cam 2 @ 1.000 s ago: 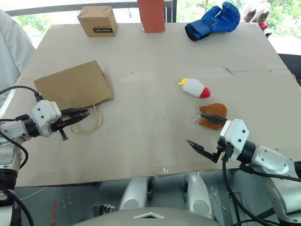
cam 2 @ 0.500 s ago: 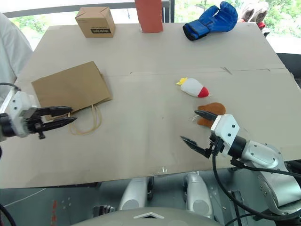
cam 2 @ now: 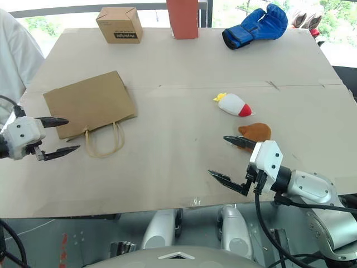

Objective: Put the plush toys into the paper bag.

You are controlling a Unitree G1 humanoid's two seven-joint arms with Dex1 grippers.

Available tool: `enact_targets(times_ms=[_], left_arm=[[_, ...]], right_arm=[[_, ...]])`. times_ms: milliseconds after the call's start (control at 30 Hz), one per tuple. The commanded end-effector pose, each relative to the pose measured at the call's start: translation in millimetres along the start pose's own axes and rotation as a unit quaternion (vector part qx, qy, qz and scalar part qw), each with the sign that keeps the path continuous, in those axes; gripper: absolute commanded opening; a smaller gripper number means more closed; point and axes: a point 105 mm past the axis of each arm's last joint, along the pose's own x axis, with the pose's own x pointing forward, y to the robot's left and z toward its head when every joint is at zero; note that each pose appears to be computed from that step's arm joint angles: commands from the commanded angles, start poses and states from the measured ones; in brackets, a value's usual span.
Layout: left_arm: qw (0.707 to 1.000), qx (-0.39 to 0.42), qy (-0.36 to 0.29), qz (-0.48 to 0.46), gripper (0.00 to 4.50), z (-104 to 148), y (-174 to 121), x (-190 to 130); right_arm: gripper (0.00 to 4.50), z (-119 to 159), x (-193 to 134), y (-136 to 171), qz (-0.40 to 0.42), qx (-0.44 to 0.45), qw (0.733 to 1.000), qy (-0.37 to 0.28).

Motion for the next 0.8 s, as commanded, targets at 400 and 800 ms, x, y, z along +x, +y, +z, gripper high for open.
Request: enact_targets(times_ms=[400, 800], left_arm=[[0.998, 0.034, -0.058, -0.02, 3.9, 18.8, -9.3, 34.4], [0.956, 0.049, -0.285, -0.046, 0.0, 145.8, -38.5, 92.1]], right_arm=[[4.5, 8.2, 1.7, 3.5, -0.004, -0.027, 1.0, -0.015], [3.96, -3.1, 20.8, -19.9, -0.06, 0.018, 0.998, -0.006]])
